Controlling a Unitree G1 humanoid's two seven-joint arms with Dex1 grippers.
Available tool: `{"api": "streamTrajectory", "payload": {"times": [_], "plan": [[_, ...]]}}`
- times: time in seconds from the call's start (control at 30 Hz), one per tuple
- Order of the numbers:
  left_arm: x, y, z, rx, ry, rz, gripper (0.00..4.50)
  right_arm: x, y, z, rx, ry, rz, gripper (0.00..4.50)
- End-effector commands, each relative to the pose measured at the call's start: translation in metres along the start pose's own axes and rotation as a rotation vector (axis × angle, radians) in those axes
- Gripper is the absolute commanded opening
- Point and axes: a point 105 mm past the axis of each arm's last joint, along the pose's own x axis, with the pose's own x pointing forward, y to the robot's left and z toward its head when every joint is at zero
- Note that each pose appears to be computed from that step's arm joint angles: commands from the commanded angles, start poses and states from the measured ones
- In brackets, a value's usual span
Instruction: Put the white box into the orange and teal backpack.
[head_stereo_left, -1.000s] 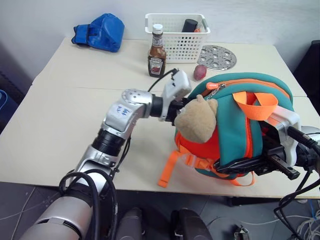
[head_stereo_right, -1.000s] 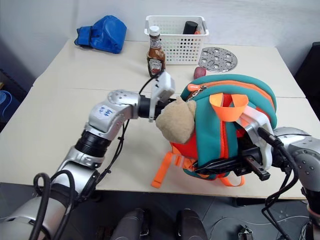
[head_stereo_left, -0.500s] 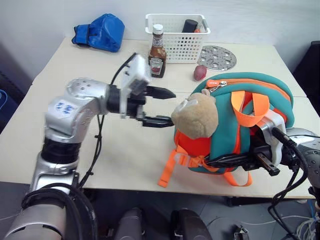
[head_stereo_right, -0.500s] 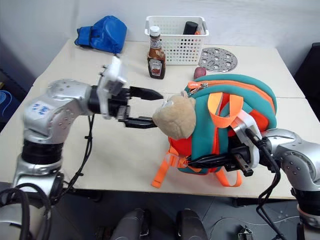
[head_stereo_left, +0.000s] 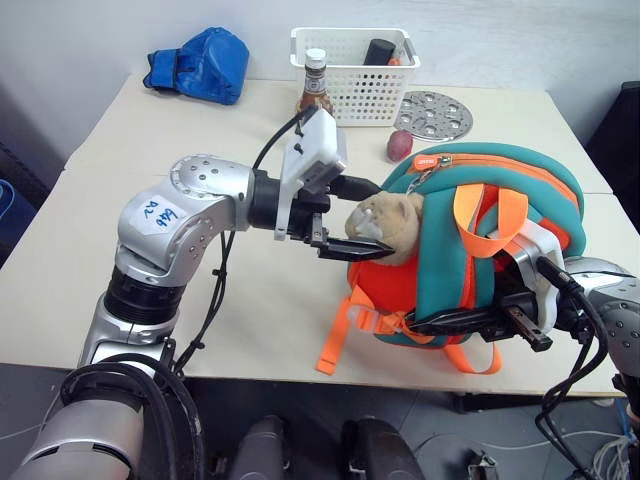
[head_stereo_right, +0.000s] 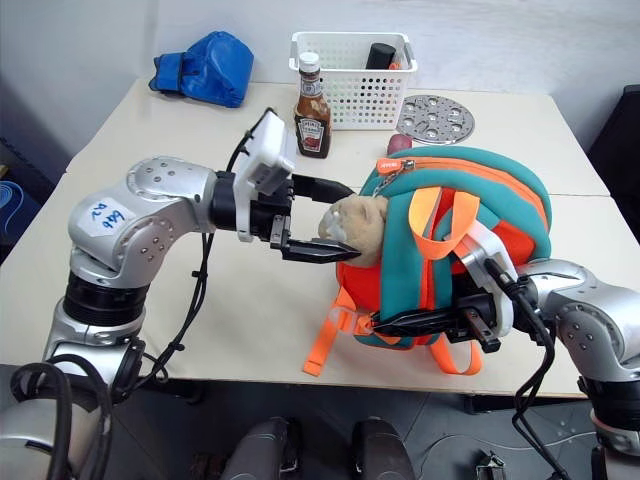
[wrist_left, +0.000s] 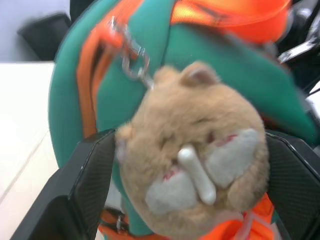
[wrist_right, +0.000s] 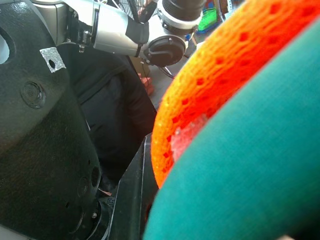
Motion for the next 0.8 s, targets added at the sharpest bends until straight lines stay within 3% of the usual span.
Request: {"api": "streamTrajectory", "payload": {"times": [0.03,0.4,0.47,0.6,0.8], "plan": [[0.001,-0.005,0.013,0.004,-0.037,-0.051,4.14,0.003,0.006,0.004,-0.029,-0.008,0.028,0.00],[-0.013,0.000,0.018,-0.039,-0.019,-0.074,1.29,0.005,0.006,0.002,-0.031,-0.031,0.011,0.00],[-0.014,-0.002,0.018,-0.043,-0.017,-0.085,0.97,0.005,0.005,0.002,-0.032,-0.034,0.006,0.00],[-0.022,0.000,0.020,-0.003,0.021,-0.084,0.80,0.005,0.005,0.003,-0.036,-0.036,0.000,0.00],[-0.061,0.020,0.049,0.096,0.039,-0.016,0.80,0.001,0.003,0.005,-0.032,-0.049,-0.016,0.00]]}}
